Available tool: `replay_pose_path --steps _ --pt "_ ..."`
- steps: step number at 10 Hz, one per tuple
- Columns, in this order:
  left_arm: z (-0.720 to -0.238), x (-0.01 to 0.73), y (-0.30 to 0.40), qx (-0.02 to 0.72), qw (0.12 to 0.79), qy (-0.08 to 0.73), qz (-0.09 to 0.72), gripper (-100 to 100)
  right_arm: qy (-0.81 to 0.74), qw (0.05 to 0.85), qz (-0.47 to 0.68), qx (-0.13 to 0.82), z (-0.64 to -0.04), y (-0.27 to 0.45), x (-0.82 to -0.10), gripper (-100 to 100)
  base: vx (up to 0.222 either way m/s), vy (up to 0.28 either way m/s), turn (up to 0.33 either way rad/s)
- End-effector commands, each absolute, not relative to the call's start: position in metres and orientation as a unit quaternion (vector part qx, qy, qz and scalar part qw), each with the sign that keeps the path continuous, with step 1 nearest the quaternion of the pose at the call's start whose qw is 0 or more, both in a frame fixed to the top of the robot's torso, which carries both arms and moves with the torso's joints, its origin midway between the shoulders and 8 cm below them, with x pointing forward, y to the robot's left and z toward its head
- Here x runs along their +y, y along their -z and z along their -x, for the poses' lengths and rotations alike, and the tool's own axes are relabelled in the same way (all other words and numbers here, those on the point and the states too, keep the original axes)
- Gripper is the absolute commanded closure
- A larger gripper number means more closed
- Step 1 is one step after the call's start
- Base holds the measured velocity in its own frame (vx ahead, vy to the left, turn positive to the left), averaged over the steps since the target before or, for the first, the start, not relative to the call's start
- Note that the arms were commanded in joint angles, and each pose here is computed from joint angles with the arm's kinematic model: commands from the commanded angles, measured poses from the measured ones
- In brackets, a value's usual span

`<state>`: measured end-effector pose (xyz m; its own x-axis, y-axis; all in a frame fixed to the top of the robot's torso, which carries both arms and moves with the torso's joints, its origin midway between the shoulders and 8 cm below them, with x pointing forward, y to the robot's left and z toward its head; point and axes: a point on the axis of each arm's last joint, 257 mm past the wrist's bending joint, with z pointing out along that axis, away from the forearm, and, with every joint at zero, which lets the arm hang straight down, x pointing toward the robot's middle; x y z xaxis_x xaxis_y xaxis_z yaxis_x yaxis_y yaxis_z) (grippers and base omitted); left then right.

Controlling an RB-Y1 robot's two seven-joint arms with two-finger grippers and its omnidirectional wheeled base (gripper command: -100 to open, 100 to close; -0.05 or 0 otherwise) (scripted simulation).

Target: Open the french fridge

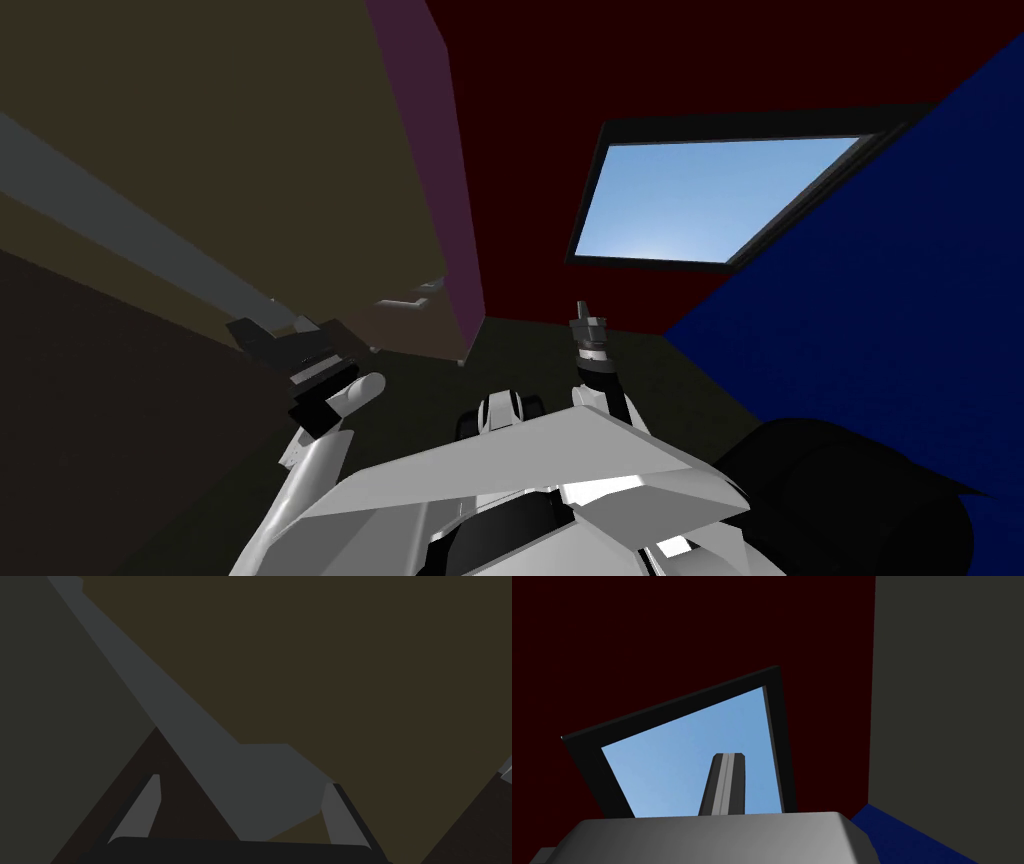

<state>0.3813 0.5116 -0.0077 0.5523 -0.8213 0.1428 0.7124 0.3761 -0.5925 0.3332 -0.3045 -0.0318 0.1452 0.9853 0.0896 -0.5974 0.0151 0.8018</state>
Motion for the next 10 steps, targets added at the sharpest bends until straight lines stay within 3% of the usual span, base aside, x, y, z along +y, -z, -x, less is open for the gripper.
replay_pose_path --steps 1,6,7,10 --pt "-0.378 0.544 -0.008 0.074 0.834 0.453 0.307 -100 -0.598 0.662 -0.367 0.264 -0.333 0.032 -0.304 0 -0.047 -0.062 -0.105" --pt "-0.369 0.595 -0.014 0.055 0.841 0.430 0.325 -100 -0.598 0.662 -0.367 0.264 -0.333 0.032 -0.305 0 -0.042 -0.063 -0.107" --pt "-0.369 0.596 -0.010 0.057 0.840 0.428 0.329 0 -0.598 0.662 -0.367 0.264 -0.333 0.032 -0.305 0 0.000 0.000 0.000" --pt "-0.372 0.597 0.001 0.063 0.836 0.426 0.342 0 -0.598 0.662 -0.367 0.264 -0.333 0.032 -0.305 0 0.000 0.000 0.000"
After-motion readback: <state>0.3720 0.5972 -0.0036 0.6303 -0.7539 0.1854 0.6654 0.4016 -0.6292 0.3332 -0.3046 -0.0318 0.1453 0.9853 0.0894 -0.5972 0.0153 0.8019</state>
